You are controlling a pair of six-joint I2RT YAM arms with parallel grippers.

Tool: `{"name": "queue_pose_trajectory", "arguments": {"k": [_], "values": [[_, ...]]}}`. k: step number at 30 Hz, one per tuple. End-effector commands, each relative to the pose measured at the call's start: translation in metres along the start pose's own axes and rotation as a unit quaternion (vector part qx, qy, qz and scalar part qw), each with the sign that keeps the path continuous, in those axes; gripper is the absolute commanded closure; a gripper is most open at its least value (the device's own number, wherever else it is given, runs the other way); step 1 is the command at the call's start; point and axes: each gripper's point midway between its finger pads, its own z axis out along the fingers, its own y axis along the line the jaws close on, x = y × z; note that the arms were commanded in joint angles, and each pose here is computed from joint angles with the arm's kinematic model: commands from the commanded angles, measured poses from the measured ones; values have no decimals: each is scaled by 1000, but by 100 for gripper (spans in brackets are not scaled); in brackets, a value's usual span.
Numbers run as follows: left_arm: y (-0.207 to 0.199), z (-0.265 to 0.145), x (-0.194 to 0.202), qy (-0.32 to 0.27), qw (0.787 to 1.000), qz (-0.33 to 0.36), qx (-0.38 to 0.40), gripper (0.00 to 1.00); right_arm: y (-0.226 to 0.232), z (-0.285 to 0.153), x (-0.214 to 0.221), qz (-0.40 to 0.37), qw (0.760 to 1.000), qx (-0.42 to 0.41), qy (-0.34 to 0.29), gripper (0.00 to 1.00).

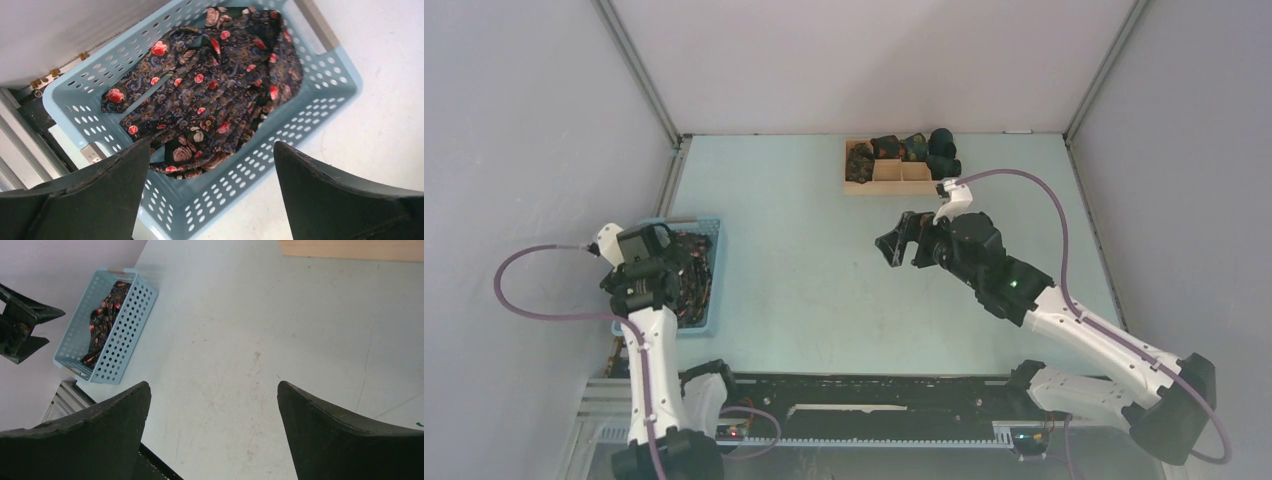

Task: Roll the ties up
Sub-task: Pick up the tie from the bin.

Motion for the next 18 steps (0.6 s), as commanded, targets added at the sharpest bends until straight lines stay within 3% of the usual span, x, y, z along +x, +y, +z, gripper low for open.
{"name": "queue_pose_trajectory", "arguments": {"k": [1,10,18], "values": [[-7,24,7,40,999,-22,9,1,0,6,8,-2,1000,-5,17,0],[-20,74,4,100,994,25,-24,5,16,8,11,4,998,-59,36,1],[-35,111,-8,113,993,0,-36,4,19,14,16,13,996,-75,50,2]]}}
